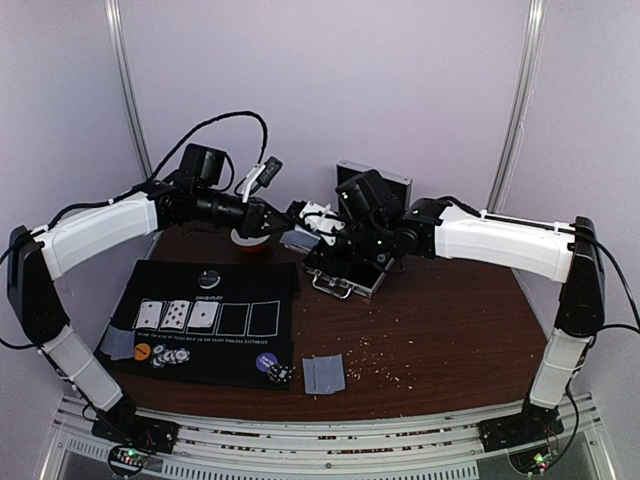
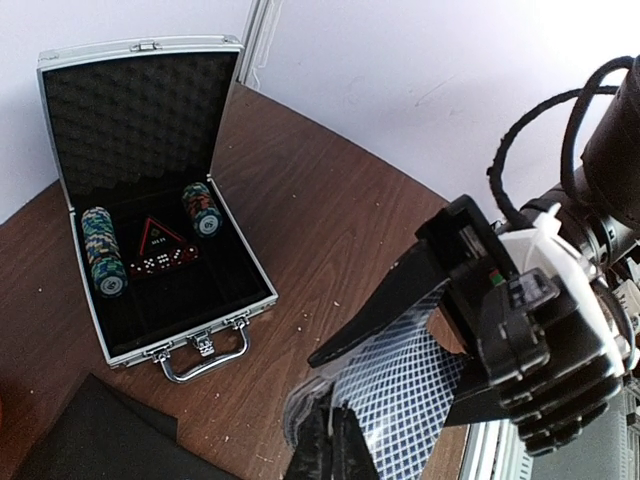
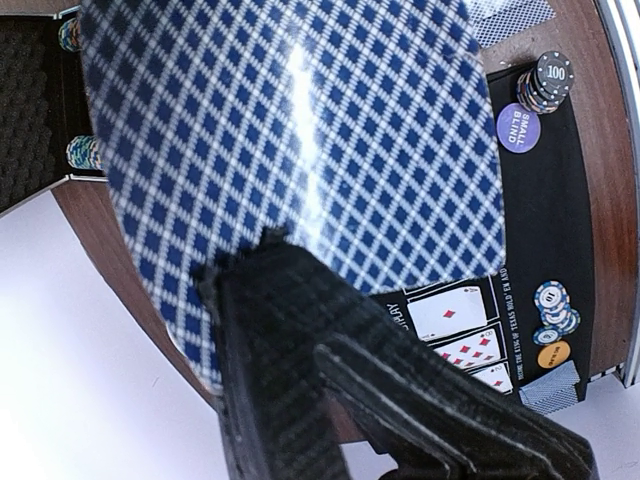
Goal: Distribute texas hold em gaming equipment
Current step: Pick up the poker card from the face-down deck piles.
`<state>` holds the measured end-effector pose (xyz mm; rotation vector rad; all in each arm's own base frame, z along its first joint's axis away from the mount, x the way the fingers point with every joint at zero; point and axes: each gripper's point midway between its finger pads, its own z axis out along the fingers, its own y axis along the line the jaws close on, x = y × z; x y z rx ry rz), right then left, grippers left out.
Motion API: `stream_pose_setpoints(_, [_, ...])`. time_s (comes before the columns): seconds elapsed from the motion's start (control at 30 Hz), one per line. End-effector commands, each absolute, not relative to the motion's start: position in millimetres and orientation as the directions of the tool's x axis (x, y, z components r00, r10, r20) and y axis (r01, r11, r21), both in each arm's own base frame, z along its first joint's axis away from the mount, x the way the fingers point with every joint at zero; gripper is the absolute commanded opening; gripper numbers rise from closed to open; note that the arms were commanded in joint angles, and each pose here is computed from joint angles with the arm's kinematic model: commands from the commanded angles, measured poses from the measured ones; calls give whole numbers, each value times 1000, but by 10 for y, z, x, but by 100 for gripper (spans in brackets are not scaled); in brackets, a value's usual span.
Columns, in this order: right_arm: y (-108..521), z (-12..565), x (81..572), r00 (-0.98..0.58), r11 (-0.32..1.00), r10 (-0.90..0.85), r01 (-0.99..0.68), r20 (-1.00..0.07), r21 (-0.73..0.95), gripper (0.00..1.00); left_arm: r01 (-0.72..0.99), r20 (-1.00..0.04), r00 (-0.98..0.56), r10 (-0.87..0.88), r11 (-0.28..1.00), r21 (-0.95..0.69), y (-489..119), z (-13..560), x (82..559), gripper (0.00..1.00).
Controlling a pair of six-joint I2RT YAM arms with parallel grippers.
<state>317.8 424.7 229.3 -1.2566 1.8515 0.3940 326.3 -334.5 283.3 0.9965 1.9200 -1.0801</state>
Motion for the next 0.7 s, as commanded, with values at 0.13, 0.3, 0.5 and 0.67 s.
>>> stream_pose_setpoints(0.13, [4185, 2478, 3199, -127, 474, -584, -855, -802, -210, 43, 903, -899, -354, 257, 345, -257, -3243, 3150, 3179, 0])
stream_pose_setpoints(0.3, [4134, 2449, 3254, -148, 495, -582, -845, -799, -204, 43, 907, -917, -323, 234, 355, -228, -3147, 3284, 3187, 0])
stream_pose_setpoints(0.5, [4107, 2462, 3285, -157, 512, -575, -835, -803, -204, 43, 891, -923, -352, 157, 358, -279, -2981, 3387, 3253, 0])
stream_pose_setpoints(0.67, [4042, 2466, 3346, -181, 543, -566, -816, -804, -198, 43, 700, -851, -520, -68, 536, -471, -2460, 3317, 3599, 0])
